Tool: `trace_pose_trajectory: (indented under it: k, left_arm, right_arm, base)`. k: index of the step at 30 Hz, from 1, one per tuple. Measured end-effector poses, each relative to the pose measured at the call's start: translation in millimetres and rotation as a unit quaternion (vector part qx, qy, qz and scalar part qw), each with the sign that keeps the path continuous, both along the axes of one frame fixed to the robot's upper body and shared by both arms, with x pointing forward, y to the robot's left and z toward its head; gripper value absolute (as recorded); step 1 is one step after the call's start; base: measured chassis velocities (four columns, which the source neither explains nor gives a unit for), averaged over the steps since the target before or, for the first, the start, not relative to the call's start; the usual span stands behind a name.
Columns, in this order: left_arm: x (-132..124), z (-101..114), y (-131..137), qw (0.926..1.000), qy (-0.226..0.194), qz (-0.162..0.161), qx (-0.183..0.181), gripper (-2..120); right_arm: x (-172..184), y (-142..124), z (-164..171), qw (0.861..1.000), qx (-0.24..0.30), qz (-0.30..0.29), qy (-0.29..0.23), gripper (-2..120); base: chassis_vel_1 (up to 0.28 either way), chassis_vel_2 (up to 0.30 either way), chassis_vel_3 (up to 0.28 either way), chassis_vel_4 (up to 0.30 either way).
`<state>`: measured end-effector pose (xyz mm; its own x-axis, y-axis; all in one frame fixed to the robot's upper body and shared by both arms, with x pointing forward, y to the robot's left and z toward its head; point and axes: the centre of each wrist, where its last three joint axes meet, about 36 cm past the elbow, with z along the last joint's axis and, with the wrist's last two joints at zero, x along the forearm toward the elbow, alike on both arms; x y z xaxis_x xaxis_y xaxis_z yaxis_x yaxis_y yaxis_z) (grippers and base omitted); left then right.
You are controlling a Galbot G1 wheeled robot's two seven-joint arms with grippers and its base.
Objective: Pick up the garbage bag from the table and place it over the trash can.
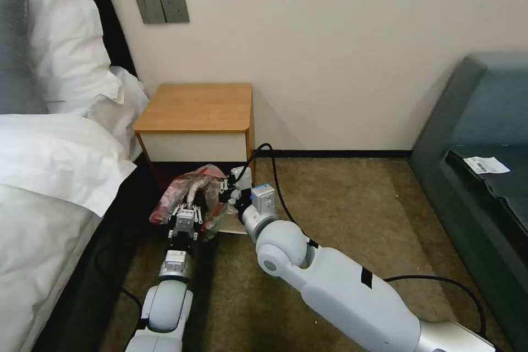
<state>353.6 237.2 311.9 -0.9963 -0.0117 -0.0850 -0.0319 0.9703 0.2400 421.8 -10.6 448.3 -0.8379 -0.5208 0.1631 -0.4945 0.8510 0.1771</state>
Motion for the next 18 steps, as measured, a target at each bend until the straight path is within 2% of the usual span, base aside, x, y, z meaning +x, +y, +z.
trace_pose_trajectory:
  k: [6, 18]
  left_arm:
    - [-5.5, 9.9, 1.2, 0.9999, -0.009, -0.002, -0.015, 11]
    - [-36.0, 30.3, 1.2, 0.9991, -0.019, -0.008, -0.038, 11]
  right_arm:
    - [3.8, -9.3, -2.8, 1.0, -0.006, -0.009, -0.008, 0]
    - [7.1, -48.8, -3.1, 0.999, -0.022, -0.028, -0.025, 0]
  base:
    - [0.0, 0.0, 0.0, 0.0]
    - [0.0, 0.0, 0.0, 0.0]
